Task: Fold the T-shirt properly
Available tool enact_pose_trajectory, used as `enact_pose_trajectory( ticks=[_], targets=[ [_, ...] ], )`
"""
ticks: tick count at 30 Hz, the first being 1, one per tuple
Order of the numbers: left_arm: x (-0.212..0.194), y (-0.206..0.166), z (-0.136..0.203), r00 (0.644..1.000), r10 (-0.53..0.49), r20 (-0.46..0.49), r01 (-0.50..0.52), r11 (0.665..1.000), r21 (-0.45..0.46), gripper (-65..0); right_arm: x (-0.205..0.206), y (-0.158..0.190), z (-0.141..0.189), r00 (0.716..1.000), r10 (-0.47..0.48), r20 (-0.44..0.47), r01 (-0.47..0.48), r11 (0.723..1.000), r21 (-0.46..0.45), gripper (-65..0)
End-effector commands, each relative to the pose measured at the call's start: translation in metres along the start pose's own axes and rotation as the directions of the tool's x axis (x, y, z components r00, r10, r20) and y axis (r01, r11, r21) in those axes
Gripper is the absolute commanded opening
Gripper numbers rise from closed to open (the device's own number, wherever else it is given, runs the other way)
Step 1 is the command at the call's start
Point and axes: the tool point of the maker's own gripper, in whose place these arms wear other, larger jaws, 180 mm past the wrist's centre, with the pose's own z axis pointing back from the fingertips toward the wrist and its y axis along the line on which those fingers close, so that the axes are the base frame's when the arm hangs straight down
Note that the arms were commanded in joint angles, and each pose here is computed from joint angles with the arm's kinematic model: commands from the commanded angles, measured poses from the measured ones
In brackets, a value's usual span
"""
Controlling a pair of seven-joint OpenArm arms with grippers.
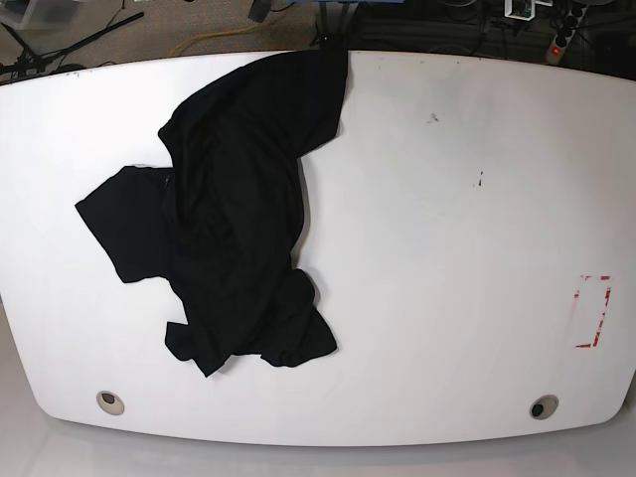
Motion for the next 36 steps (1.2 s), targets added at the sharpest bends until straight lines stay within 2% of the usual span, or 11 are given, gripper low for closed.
enact_pose_trajectory(
  ticks=[1,7,12,15,17,20,23,30,36],
  targets=[
    [0.008,0.007,0.002,1.000,-0.011,0.025,0.010,1.000,0.016,-37.4,0.028,0.001,0.004,0.996,-0.018,0.088,0.017,1.000,0.015,-43.3],
    [0.043,0.024,-0.024,0.989,-0.024,0.147,0.014,0.998,0.069,-37.2,0.069,0.005,-0.015,0.974,-0.059,0.218,0.047,0.997,0.059,-43.1],
    [0.072,0.027,-0.042,0.971,-0.022,0.240,0.001,0.996,0.084,-37.1,0.093,0.011,-0.034,0.966,-0.066,0.251,0.044,0.995,0.092,-42.6],
    [0.088,0.029,-0.051,0.957,-0.021,0.289,-0.005,0.996,0.091,-36.9,0.107,0.016,-0.043,0.957,-0.121,0.262,0.087,0.987,0.138,-41.1],
    [0.097,0.029,-0.056,0.948,-0.020,0.318,-0.010,0.996,0.094,-36.1,0.114,0.020,-0.047,0.953,-0.158,0.258,0.117,0.978,0.170,-35.0],
    [0.108,0.030,-0.060,0.937,-0.019,0.349,-0.016,0.995,0.097,-27.8,0.124,0.026,-0.053,0.945,-0.199,0.260,0.145,0.967,0.210,-21.4],
    [0.121,0.032,-0.066,0.923,-0.024,0.383,-0.017,0.995,0.103,-22.1,0.134,0.021,-0.060,0.936,-0.233,0.265,0.185,0.963,0.197,-12.2],
    [0.143,0.037,-0.088,0.923,-0.010,0.385,-0.037,0.992,0.116,-21.7,0.150,0.010,-0.071,0.916,-0.281,0.287,0.248,0.958,0.145,-13.8],
    [0.169,0.036,-0.097,0.896,-0.004,0.443,-0.050,0.993,0.110,-21.7,0.152,0.003,-0.092,0.922,-0.312,0.229,0.291,0.949,0.123,-14.0]
  ],
)
